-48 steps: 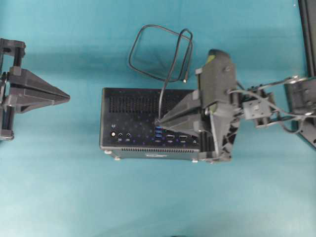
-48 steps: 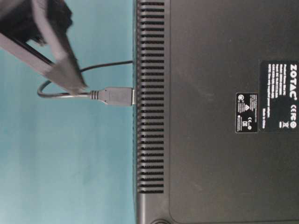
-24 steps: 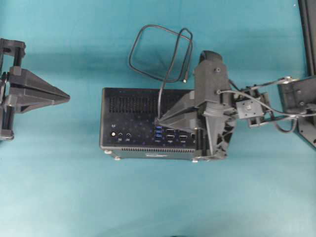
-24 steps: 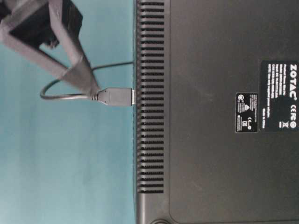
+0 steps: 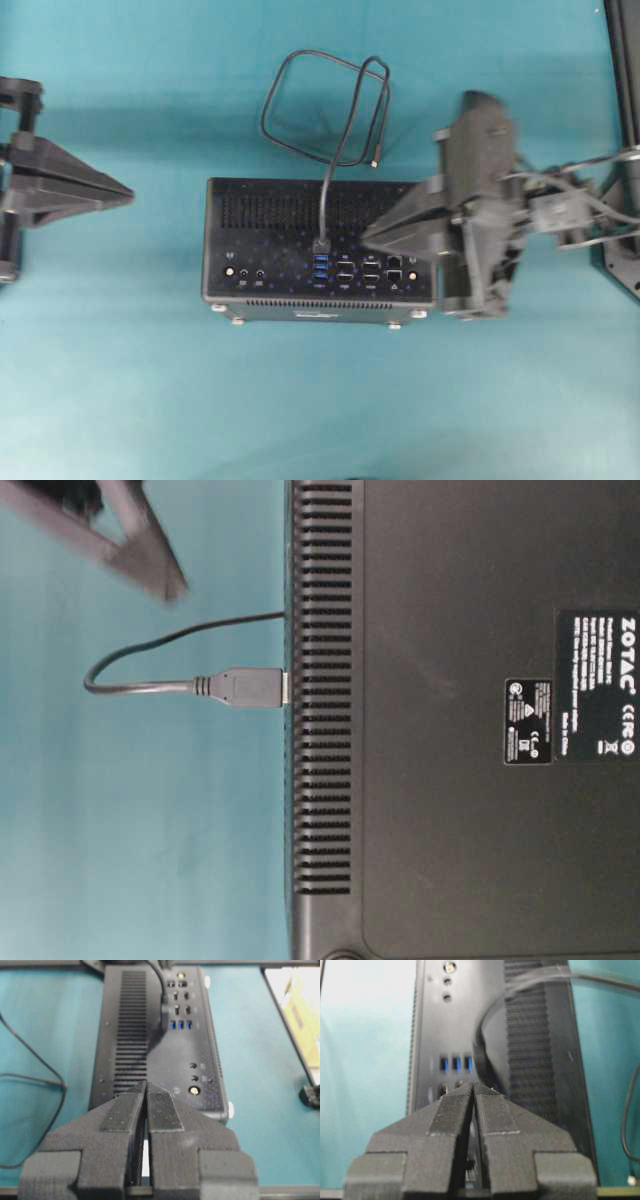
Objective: Insert the USB into the PC box with both arms.
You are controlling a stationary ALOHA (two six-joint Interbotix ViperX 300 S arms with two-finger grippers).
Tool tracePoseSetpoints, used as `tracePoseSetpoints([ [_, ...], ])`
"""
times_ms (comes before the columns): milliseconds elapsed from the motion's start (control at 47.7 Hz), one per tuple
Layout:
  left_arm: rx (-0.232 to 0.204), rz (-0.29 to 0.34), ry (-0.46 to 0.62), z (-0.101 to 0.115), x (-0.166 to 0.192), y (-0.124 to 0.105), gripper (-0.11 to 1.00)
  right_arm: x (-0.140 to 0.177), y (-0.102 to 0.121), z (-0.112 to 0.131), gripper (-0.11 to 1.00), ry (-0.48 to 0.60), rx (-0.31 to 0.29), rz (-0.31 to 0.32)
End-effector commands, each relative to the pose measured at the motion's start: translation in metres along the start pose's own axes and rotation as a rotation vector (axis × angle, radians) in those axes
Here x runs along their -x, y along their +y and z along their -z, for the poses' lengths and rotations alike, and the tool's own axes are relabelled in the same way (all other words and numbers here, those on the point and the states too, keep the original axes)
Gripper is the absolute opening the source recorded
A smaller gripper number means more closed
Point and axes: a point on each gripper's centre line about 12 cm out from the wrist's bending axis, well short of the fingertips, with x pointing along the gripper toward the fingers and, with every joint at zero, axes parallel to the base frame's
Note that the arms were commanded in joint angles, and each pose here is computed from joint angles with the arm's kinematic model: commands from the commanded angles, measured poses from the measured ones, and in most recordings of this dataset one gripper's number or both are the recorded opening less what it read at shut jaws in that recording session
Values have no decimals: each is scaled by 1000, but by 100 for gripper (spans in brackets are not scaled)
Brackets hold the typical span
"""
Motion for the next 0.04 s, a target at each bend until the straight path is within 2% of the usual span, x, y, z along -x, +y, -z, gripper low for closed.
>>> tracePoseSetpoints([
  [0, -2, 1, -32, -6, 5, 0, 0, 15, 1, -3, 13, -44, -12, -18],
  [21, -3, 1, -37, -7, 7, 0, 0, 17, 0, -2, 13, -46, -11, -18],
])
